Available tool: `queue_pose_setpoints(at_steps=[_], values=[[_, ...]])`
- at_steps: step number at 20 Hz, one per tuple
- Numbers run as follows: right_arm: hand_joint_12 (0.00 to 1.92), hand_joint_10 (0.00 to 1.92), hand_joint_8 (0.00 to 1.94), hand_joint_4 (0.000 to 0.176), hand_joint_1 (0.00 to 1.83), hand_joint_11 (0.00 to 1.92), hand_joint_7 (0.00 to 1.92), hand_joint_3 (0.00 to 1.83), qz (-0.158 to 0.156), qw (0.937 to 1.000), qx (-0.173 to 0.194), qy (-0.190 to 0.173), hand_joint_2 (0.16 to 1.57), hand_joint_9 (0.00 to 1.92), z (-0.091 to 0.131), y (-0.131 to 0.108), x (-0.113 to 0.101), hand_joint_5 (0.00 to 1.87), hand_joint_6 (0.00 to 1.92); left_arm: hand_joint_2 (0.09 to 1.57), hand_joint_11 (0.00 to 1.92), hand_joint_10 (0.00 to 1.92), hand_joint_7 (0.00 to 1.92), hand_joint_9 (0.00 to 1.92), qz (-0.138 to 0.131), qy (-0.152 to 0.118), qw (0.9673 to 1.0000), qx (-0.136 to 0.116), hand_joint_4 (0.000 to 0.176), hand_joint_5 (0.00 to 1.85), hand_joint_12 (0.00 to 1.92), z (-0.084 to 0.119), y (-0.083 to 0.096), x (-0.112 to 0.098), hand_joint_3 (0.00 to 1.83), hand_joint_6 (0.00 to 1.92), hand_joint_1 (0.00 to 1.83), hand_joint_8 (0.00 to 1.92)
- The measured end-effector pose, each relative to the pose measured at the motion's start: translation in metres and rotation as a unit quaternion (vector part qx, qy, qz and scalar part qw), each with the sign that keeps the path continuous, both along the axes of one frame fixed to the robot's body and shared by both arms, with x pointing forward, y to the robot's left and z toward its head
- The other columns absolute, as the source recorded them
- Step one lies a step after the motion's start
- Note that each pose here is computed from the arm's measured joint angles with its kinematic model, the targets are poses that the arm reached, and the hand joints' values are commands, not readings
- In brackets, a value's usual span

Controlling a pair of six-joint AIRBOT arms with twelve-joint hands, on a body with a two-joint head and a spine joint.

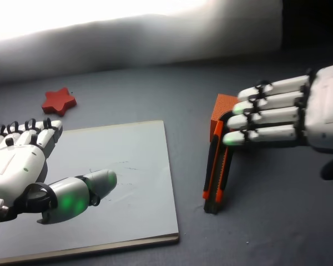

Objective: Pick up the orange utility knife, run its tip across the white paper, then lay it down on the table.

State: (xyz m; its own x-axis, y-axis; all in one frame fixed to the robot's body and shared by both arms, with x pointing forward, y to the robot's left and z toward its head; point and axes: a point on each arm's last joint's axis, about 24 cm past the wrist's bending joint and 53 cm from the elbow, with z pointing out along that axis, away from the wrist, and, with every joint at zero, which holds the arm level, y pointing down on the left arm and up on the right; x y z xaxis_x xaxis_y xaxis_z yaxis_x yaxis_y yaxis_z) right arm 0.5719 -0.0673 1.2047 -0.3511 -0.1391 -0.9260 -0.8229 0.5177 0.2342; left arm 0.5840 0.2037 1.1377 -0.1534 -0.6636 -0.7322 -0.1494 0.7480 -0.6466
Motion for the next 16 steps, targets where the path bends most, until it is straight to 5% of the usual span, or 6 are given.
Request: queue_pose_setpoints(at_steps=[12,16], values=[[0.00,0.00,0.00,0.000,1.16,0.00,0.00,0.00,0.033,0.9987,-0.040,-0.003,1.06,0.00,-0.022,0.057,0.036,0.00,0.00,1.09,0.00,0.00,0.00,0.00,-0.001,0.006,1.0000,0.000,0.003,0.00,0.00,-0.006,0.000,0.002,0.00,0.00,0.00,0.00],[0.00,0.00,0.00,0.000,1.17,0.00,0.00,0.00,0.045,0.9961,-0.076,-0.003,1.06,0.00,-0.049,0.073,0.045,0.00,0.00,1.09,0.00,0.00,0.00,0.00,-0.002,0.007,1.0000,-0.002,0.004,0.00,0.00,-0.006,-0.001,0.002,0.00,0.00,0.00,0.00]])
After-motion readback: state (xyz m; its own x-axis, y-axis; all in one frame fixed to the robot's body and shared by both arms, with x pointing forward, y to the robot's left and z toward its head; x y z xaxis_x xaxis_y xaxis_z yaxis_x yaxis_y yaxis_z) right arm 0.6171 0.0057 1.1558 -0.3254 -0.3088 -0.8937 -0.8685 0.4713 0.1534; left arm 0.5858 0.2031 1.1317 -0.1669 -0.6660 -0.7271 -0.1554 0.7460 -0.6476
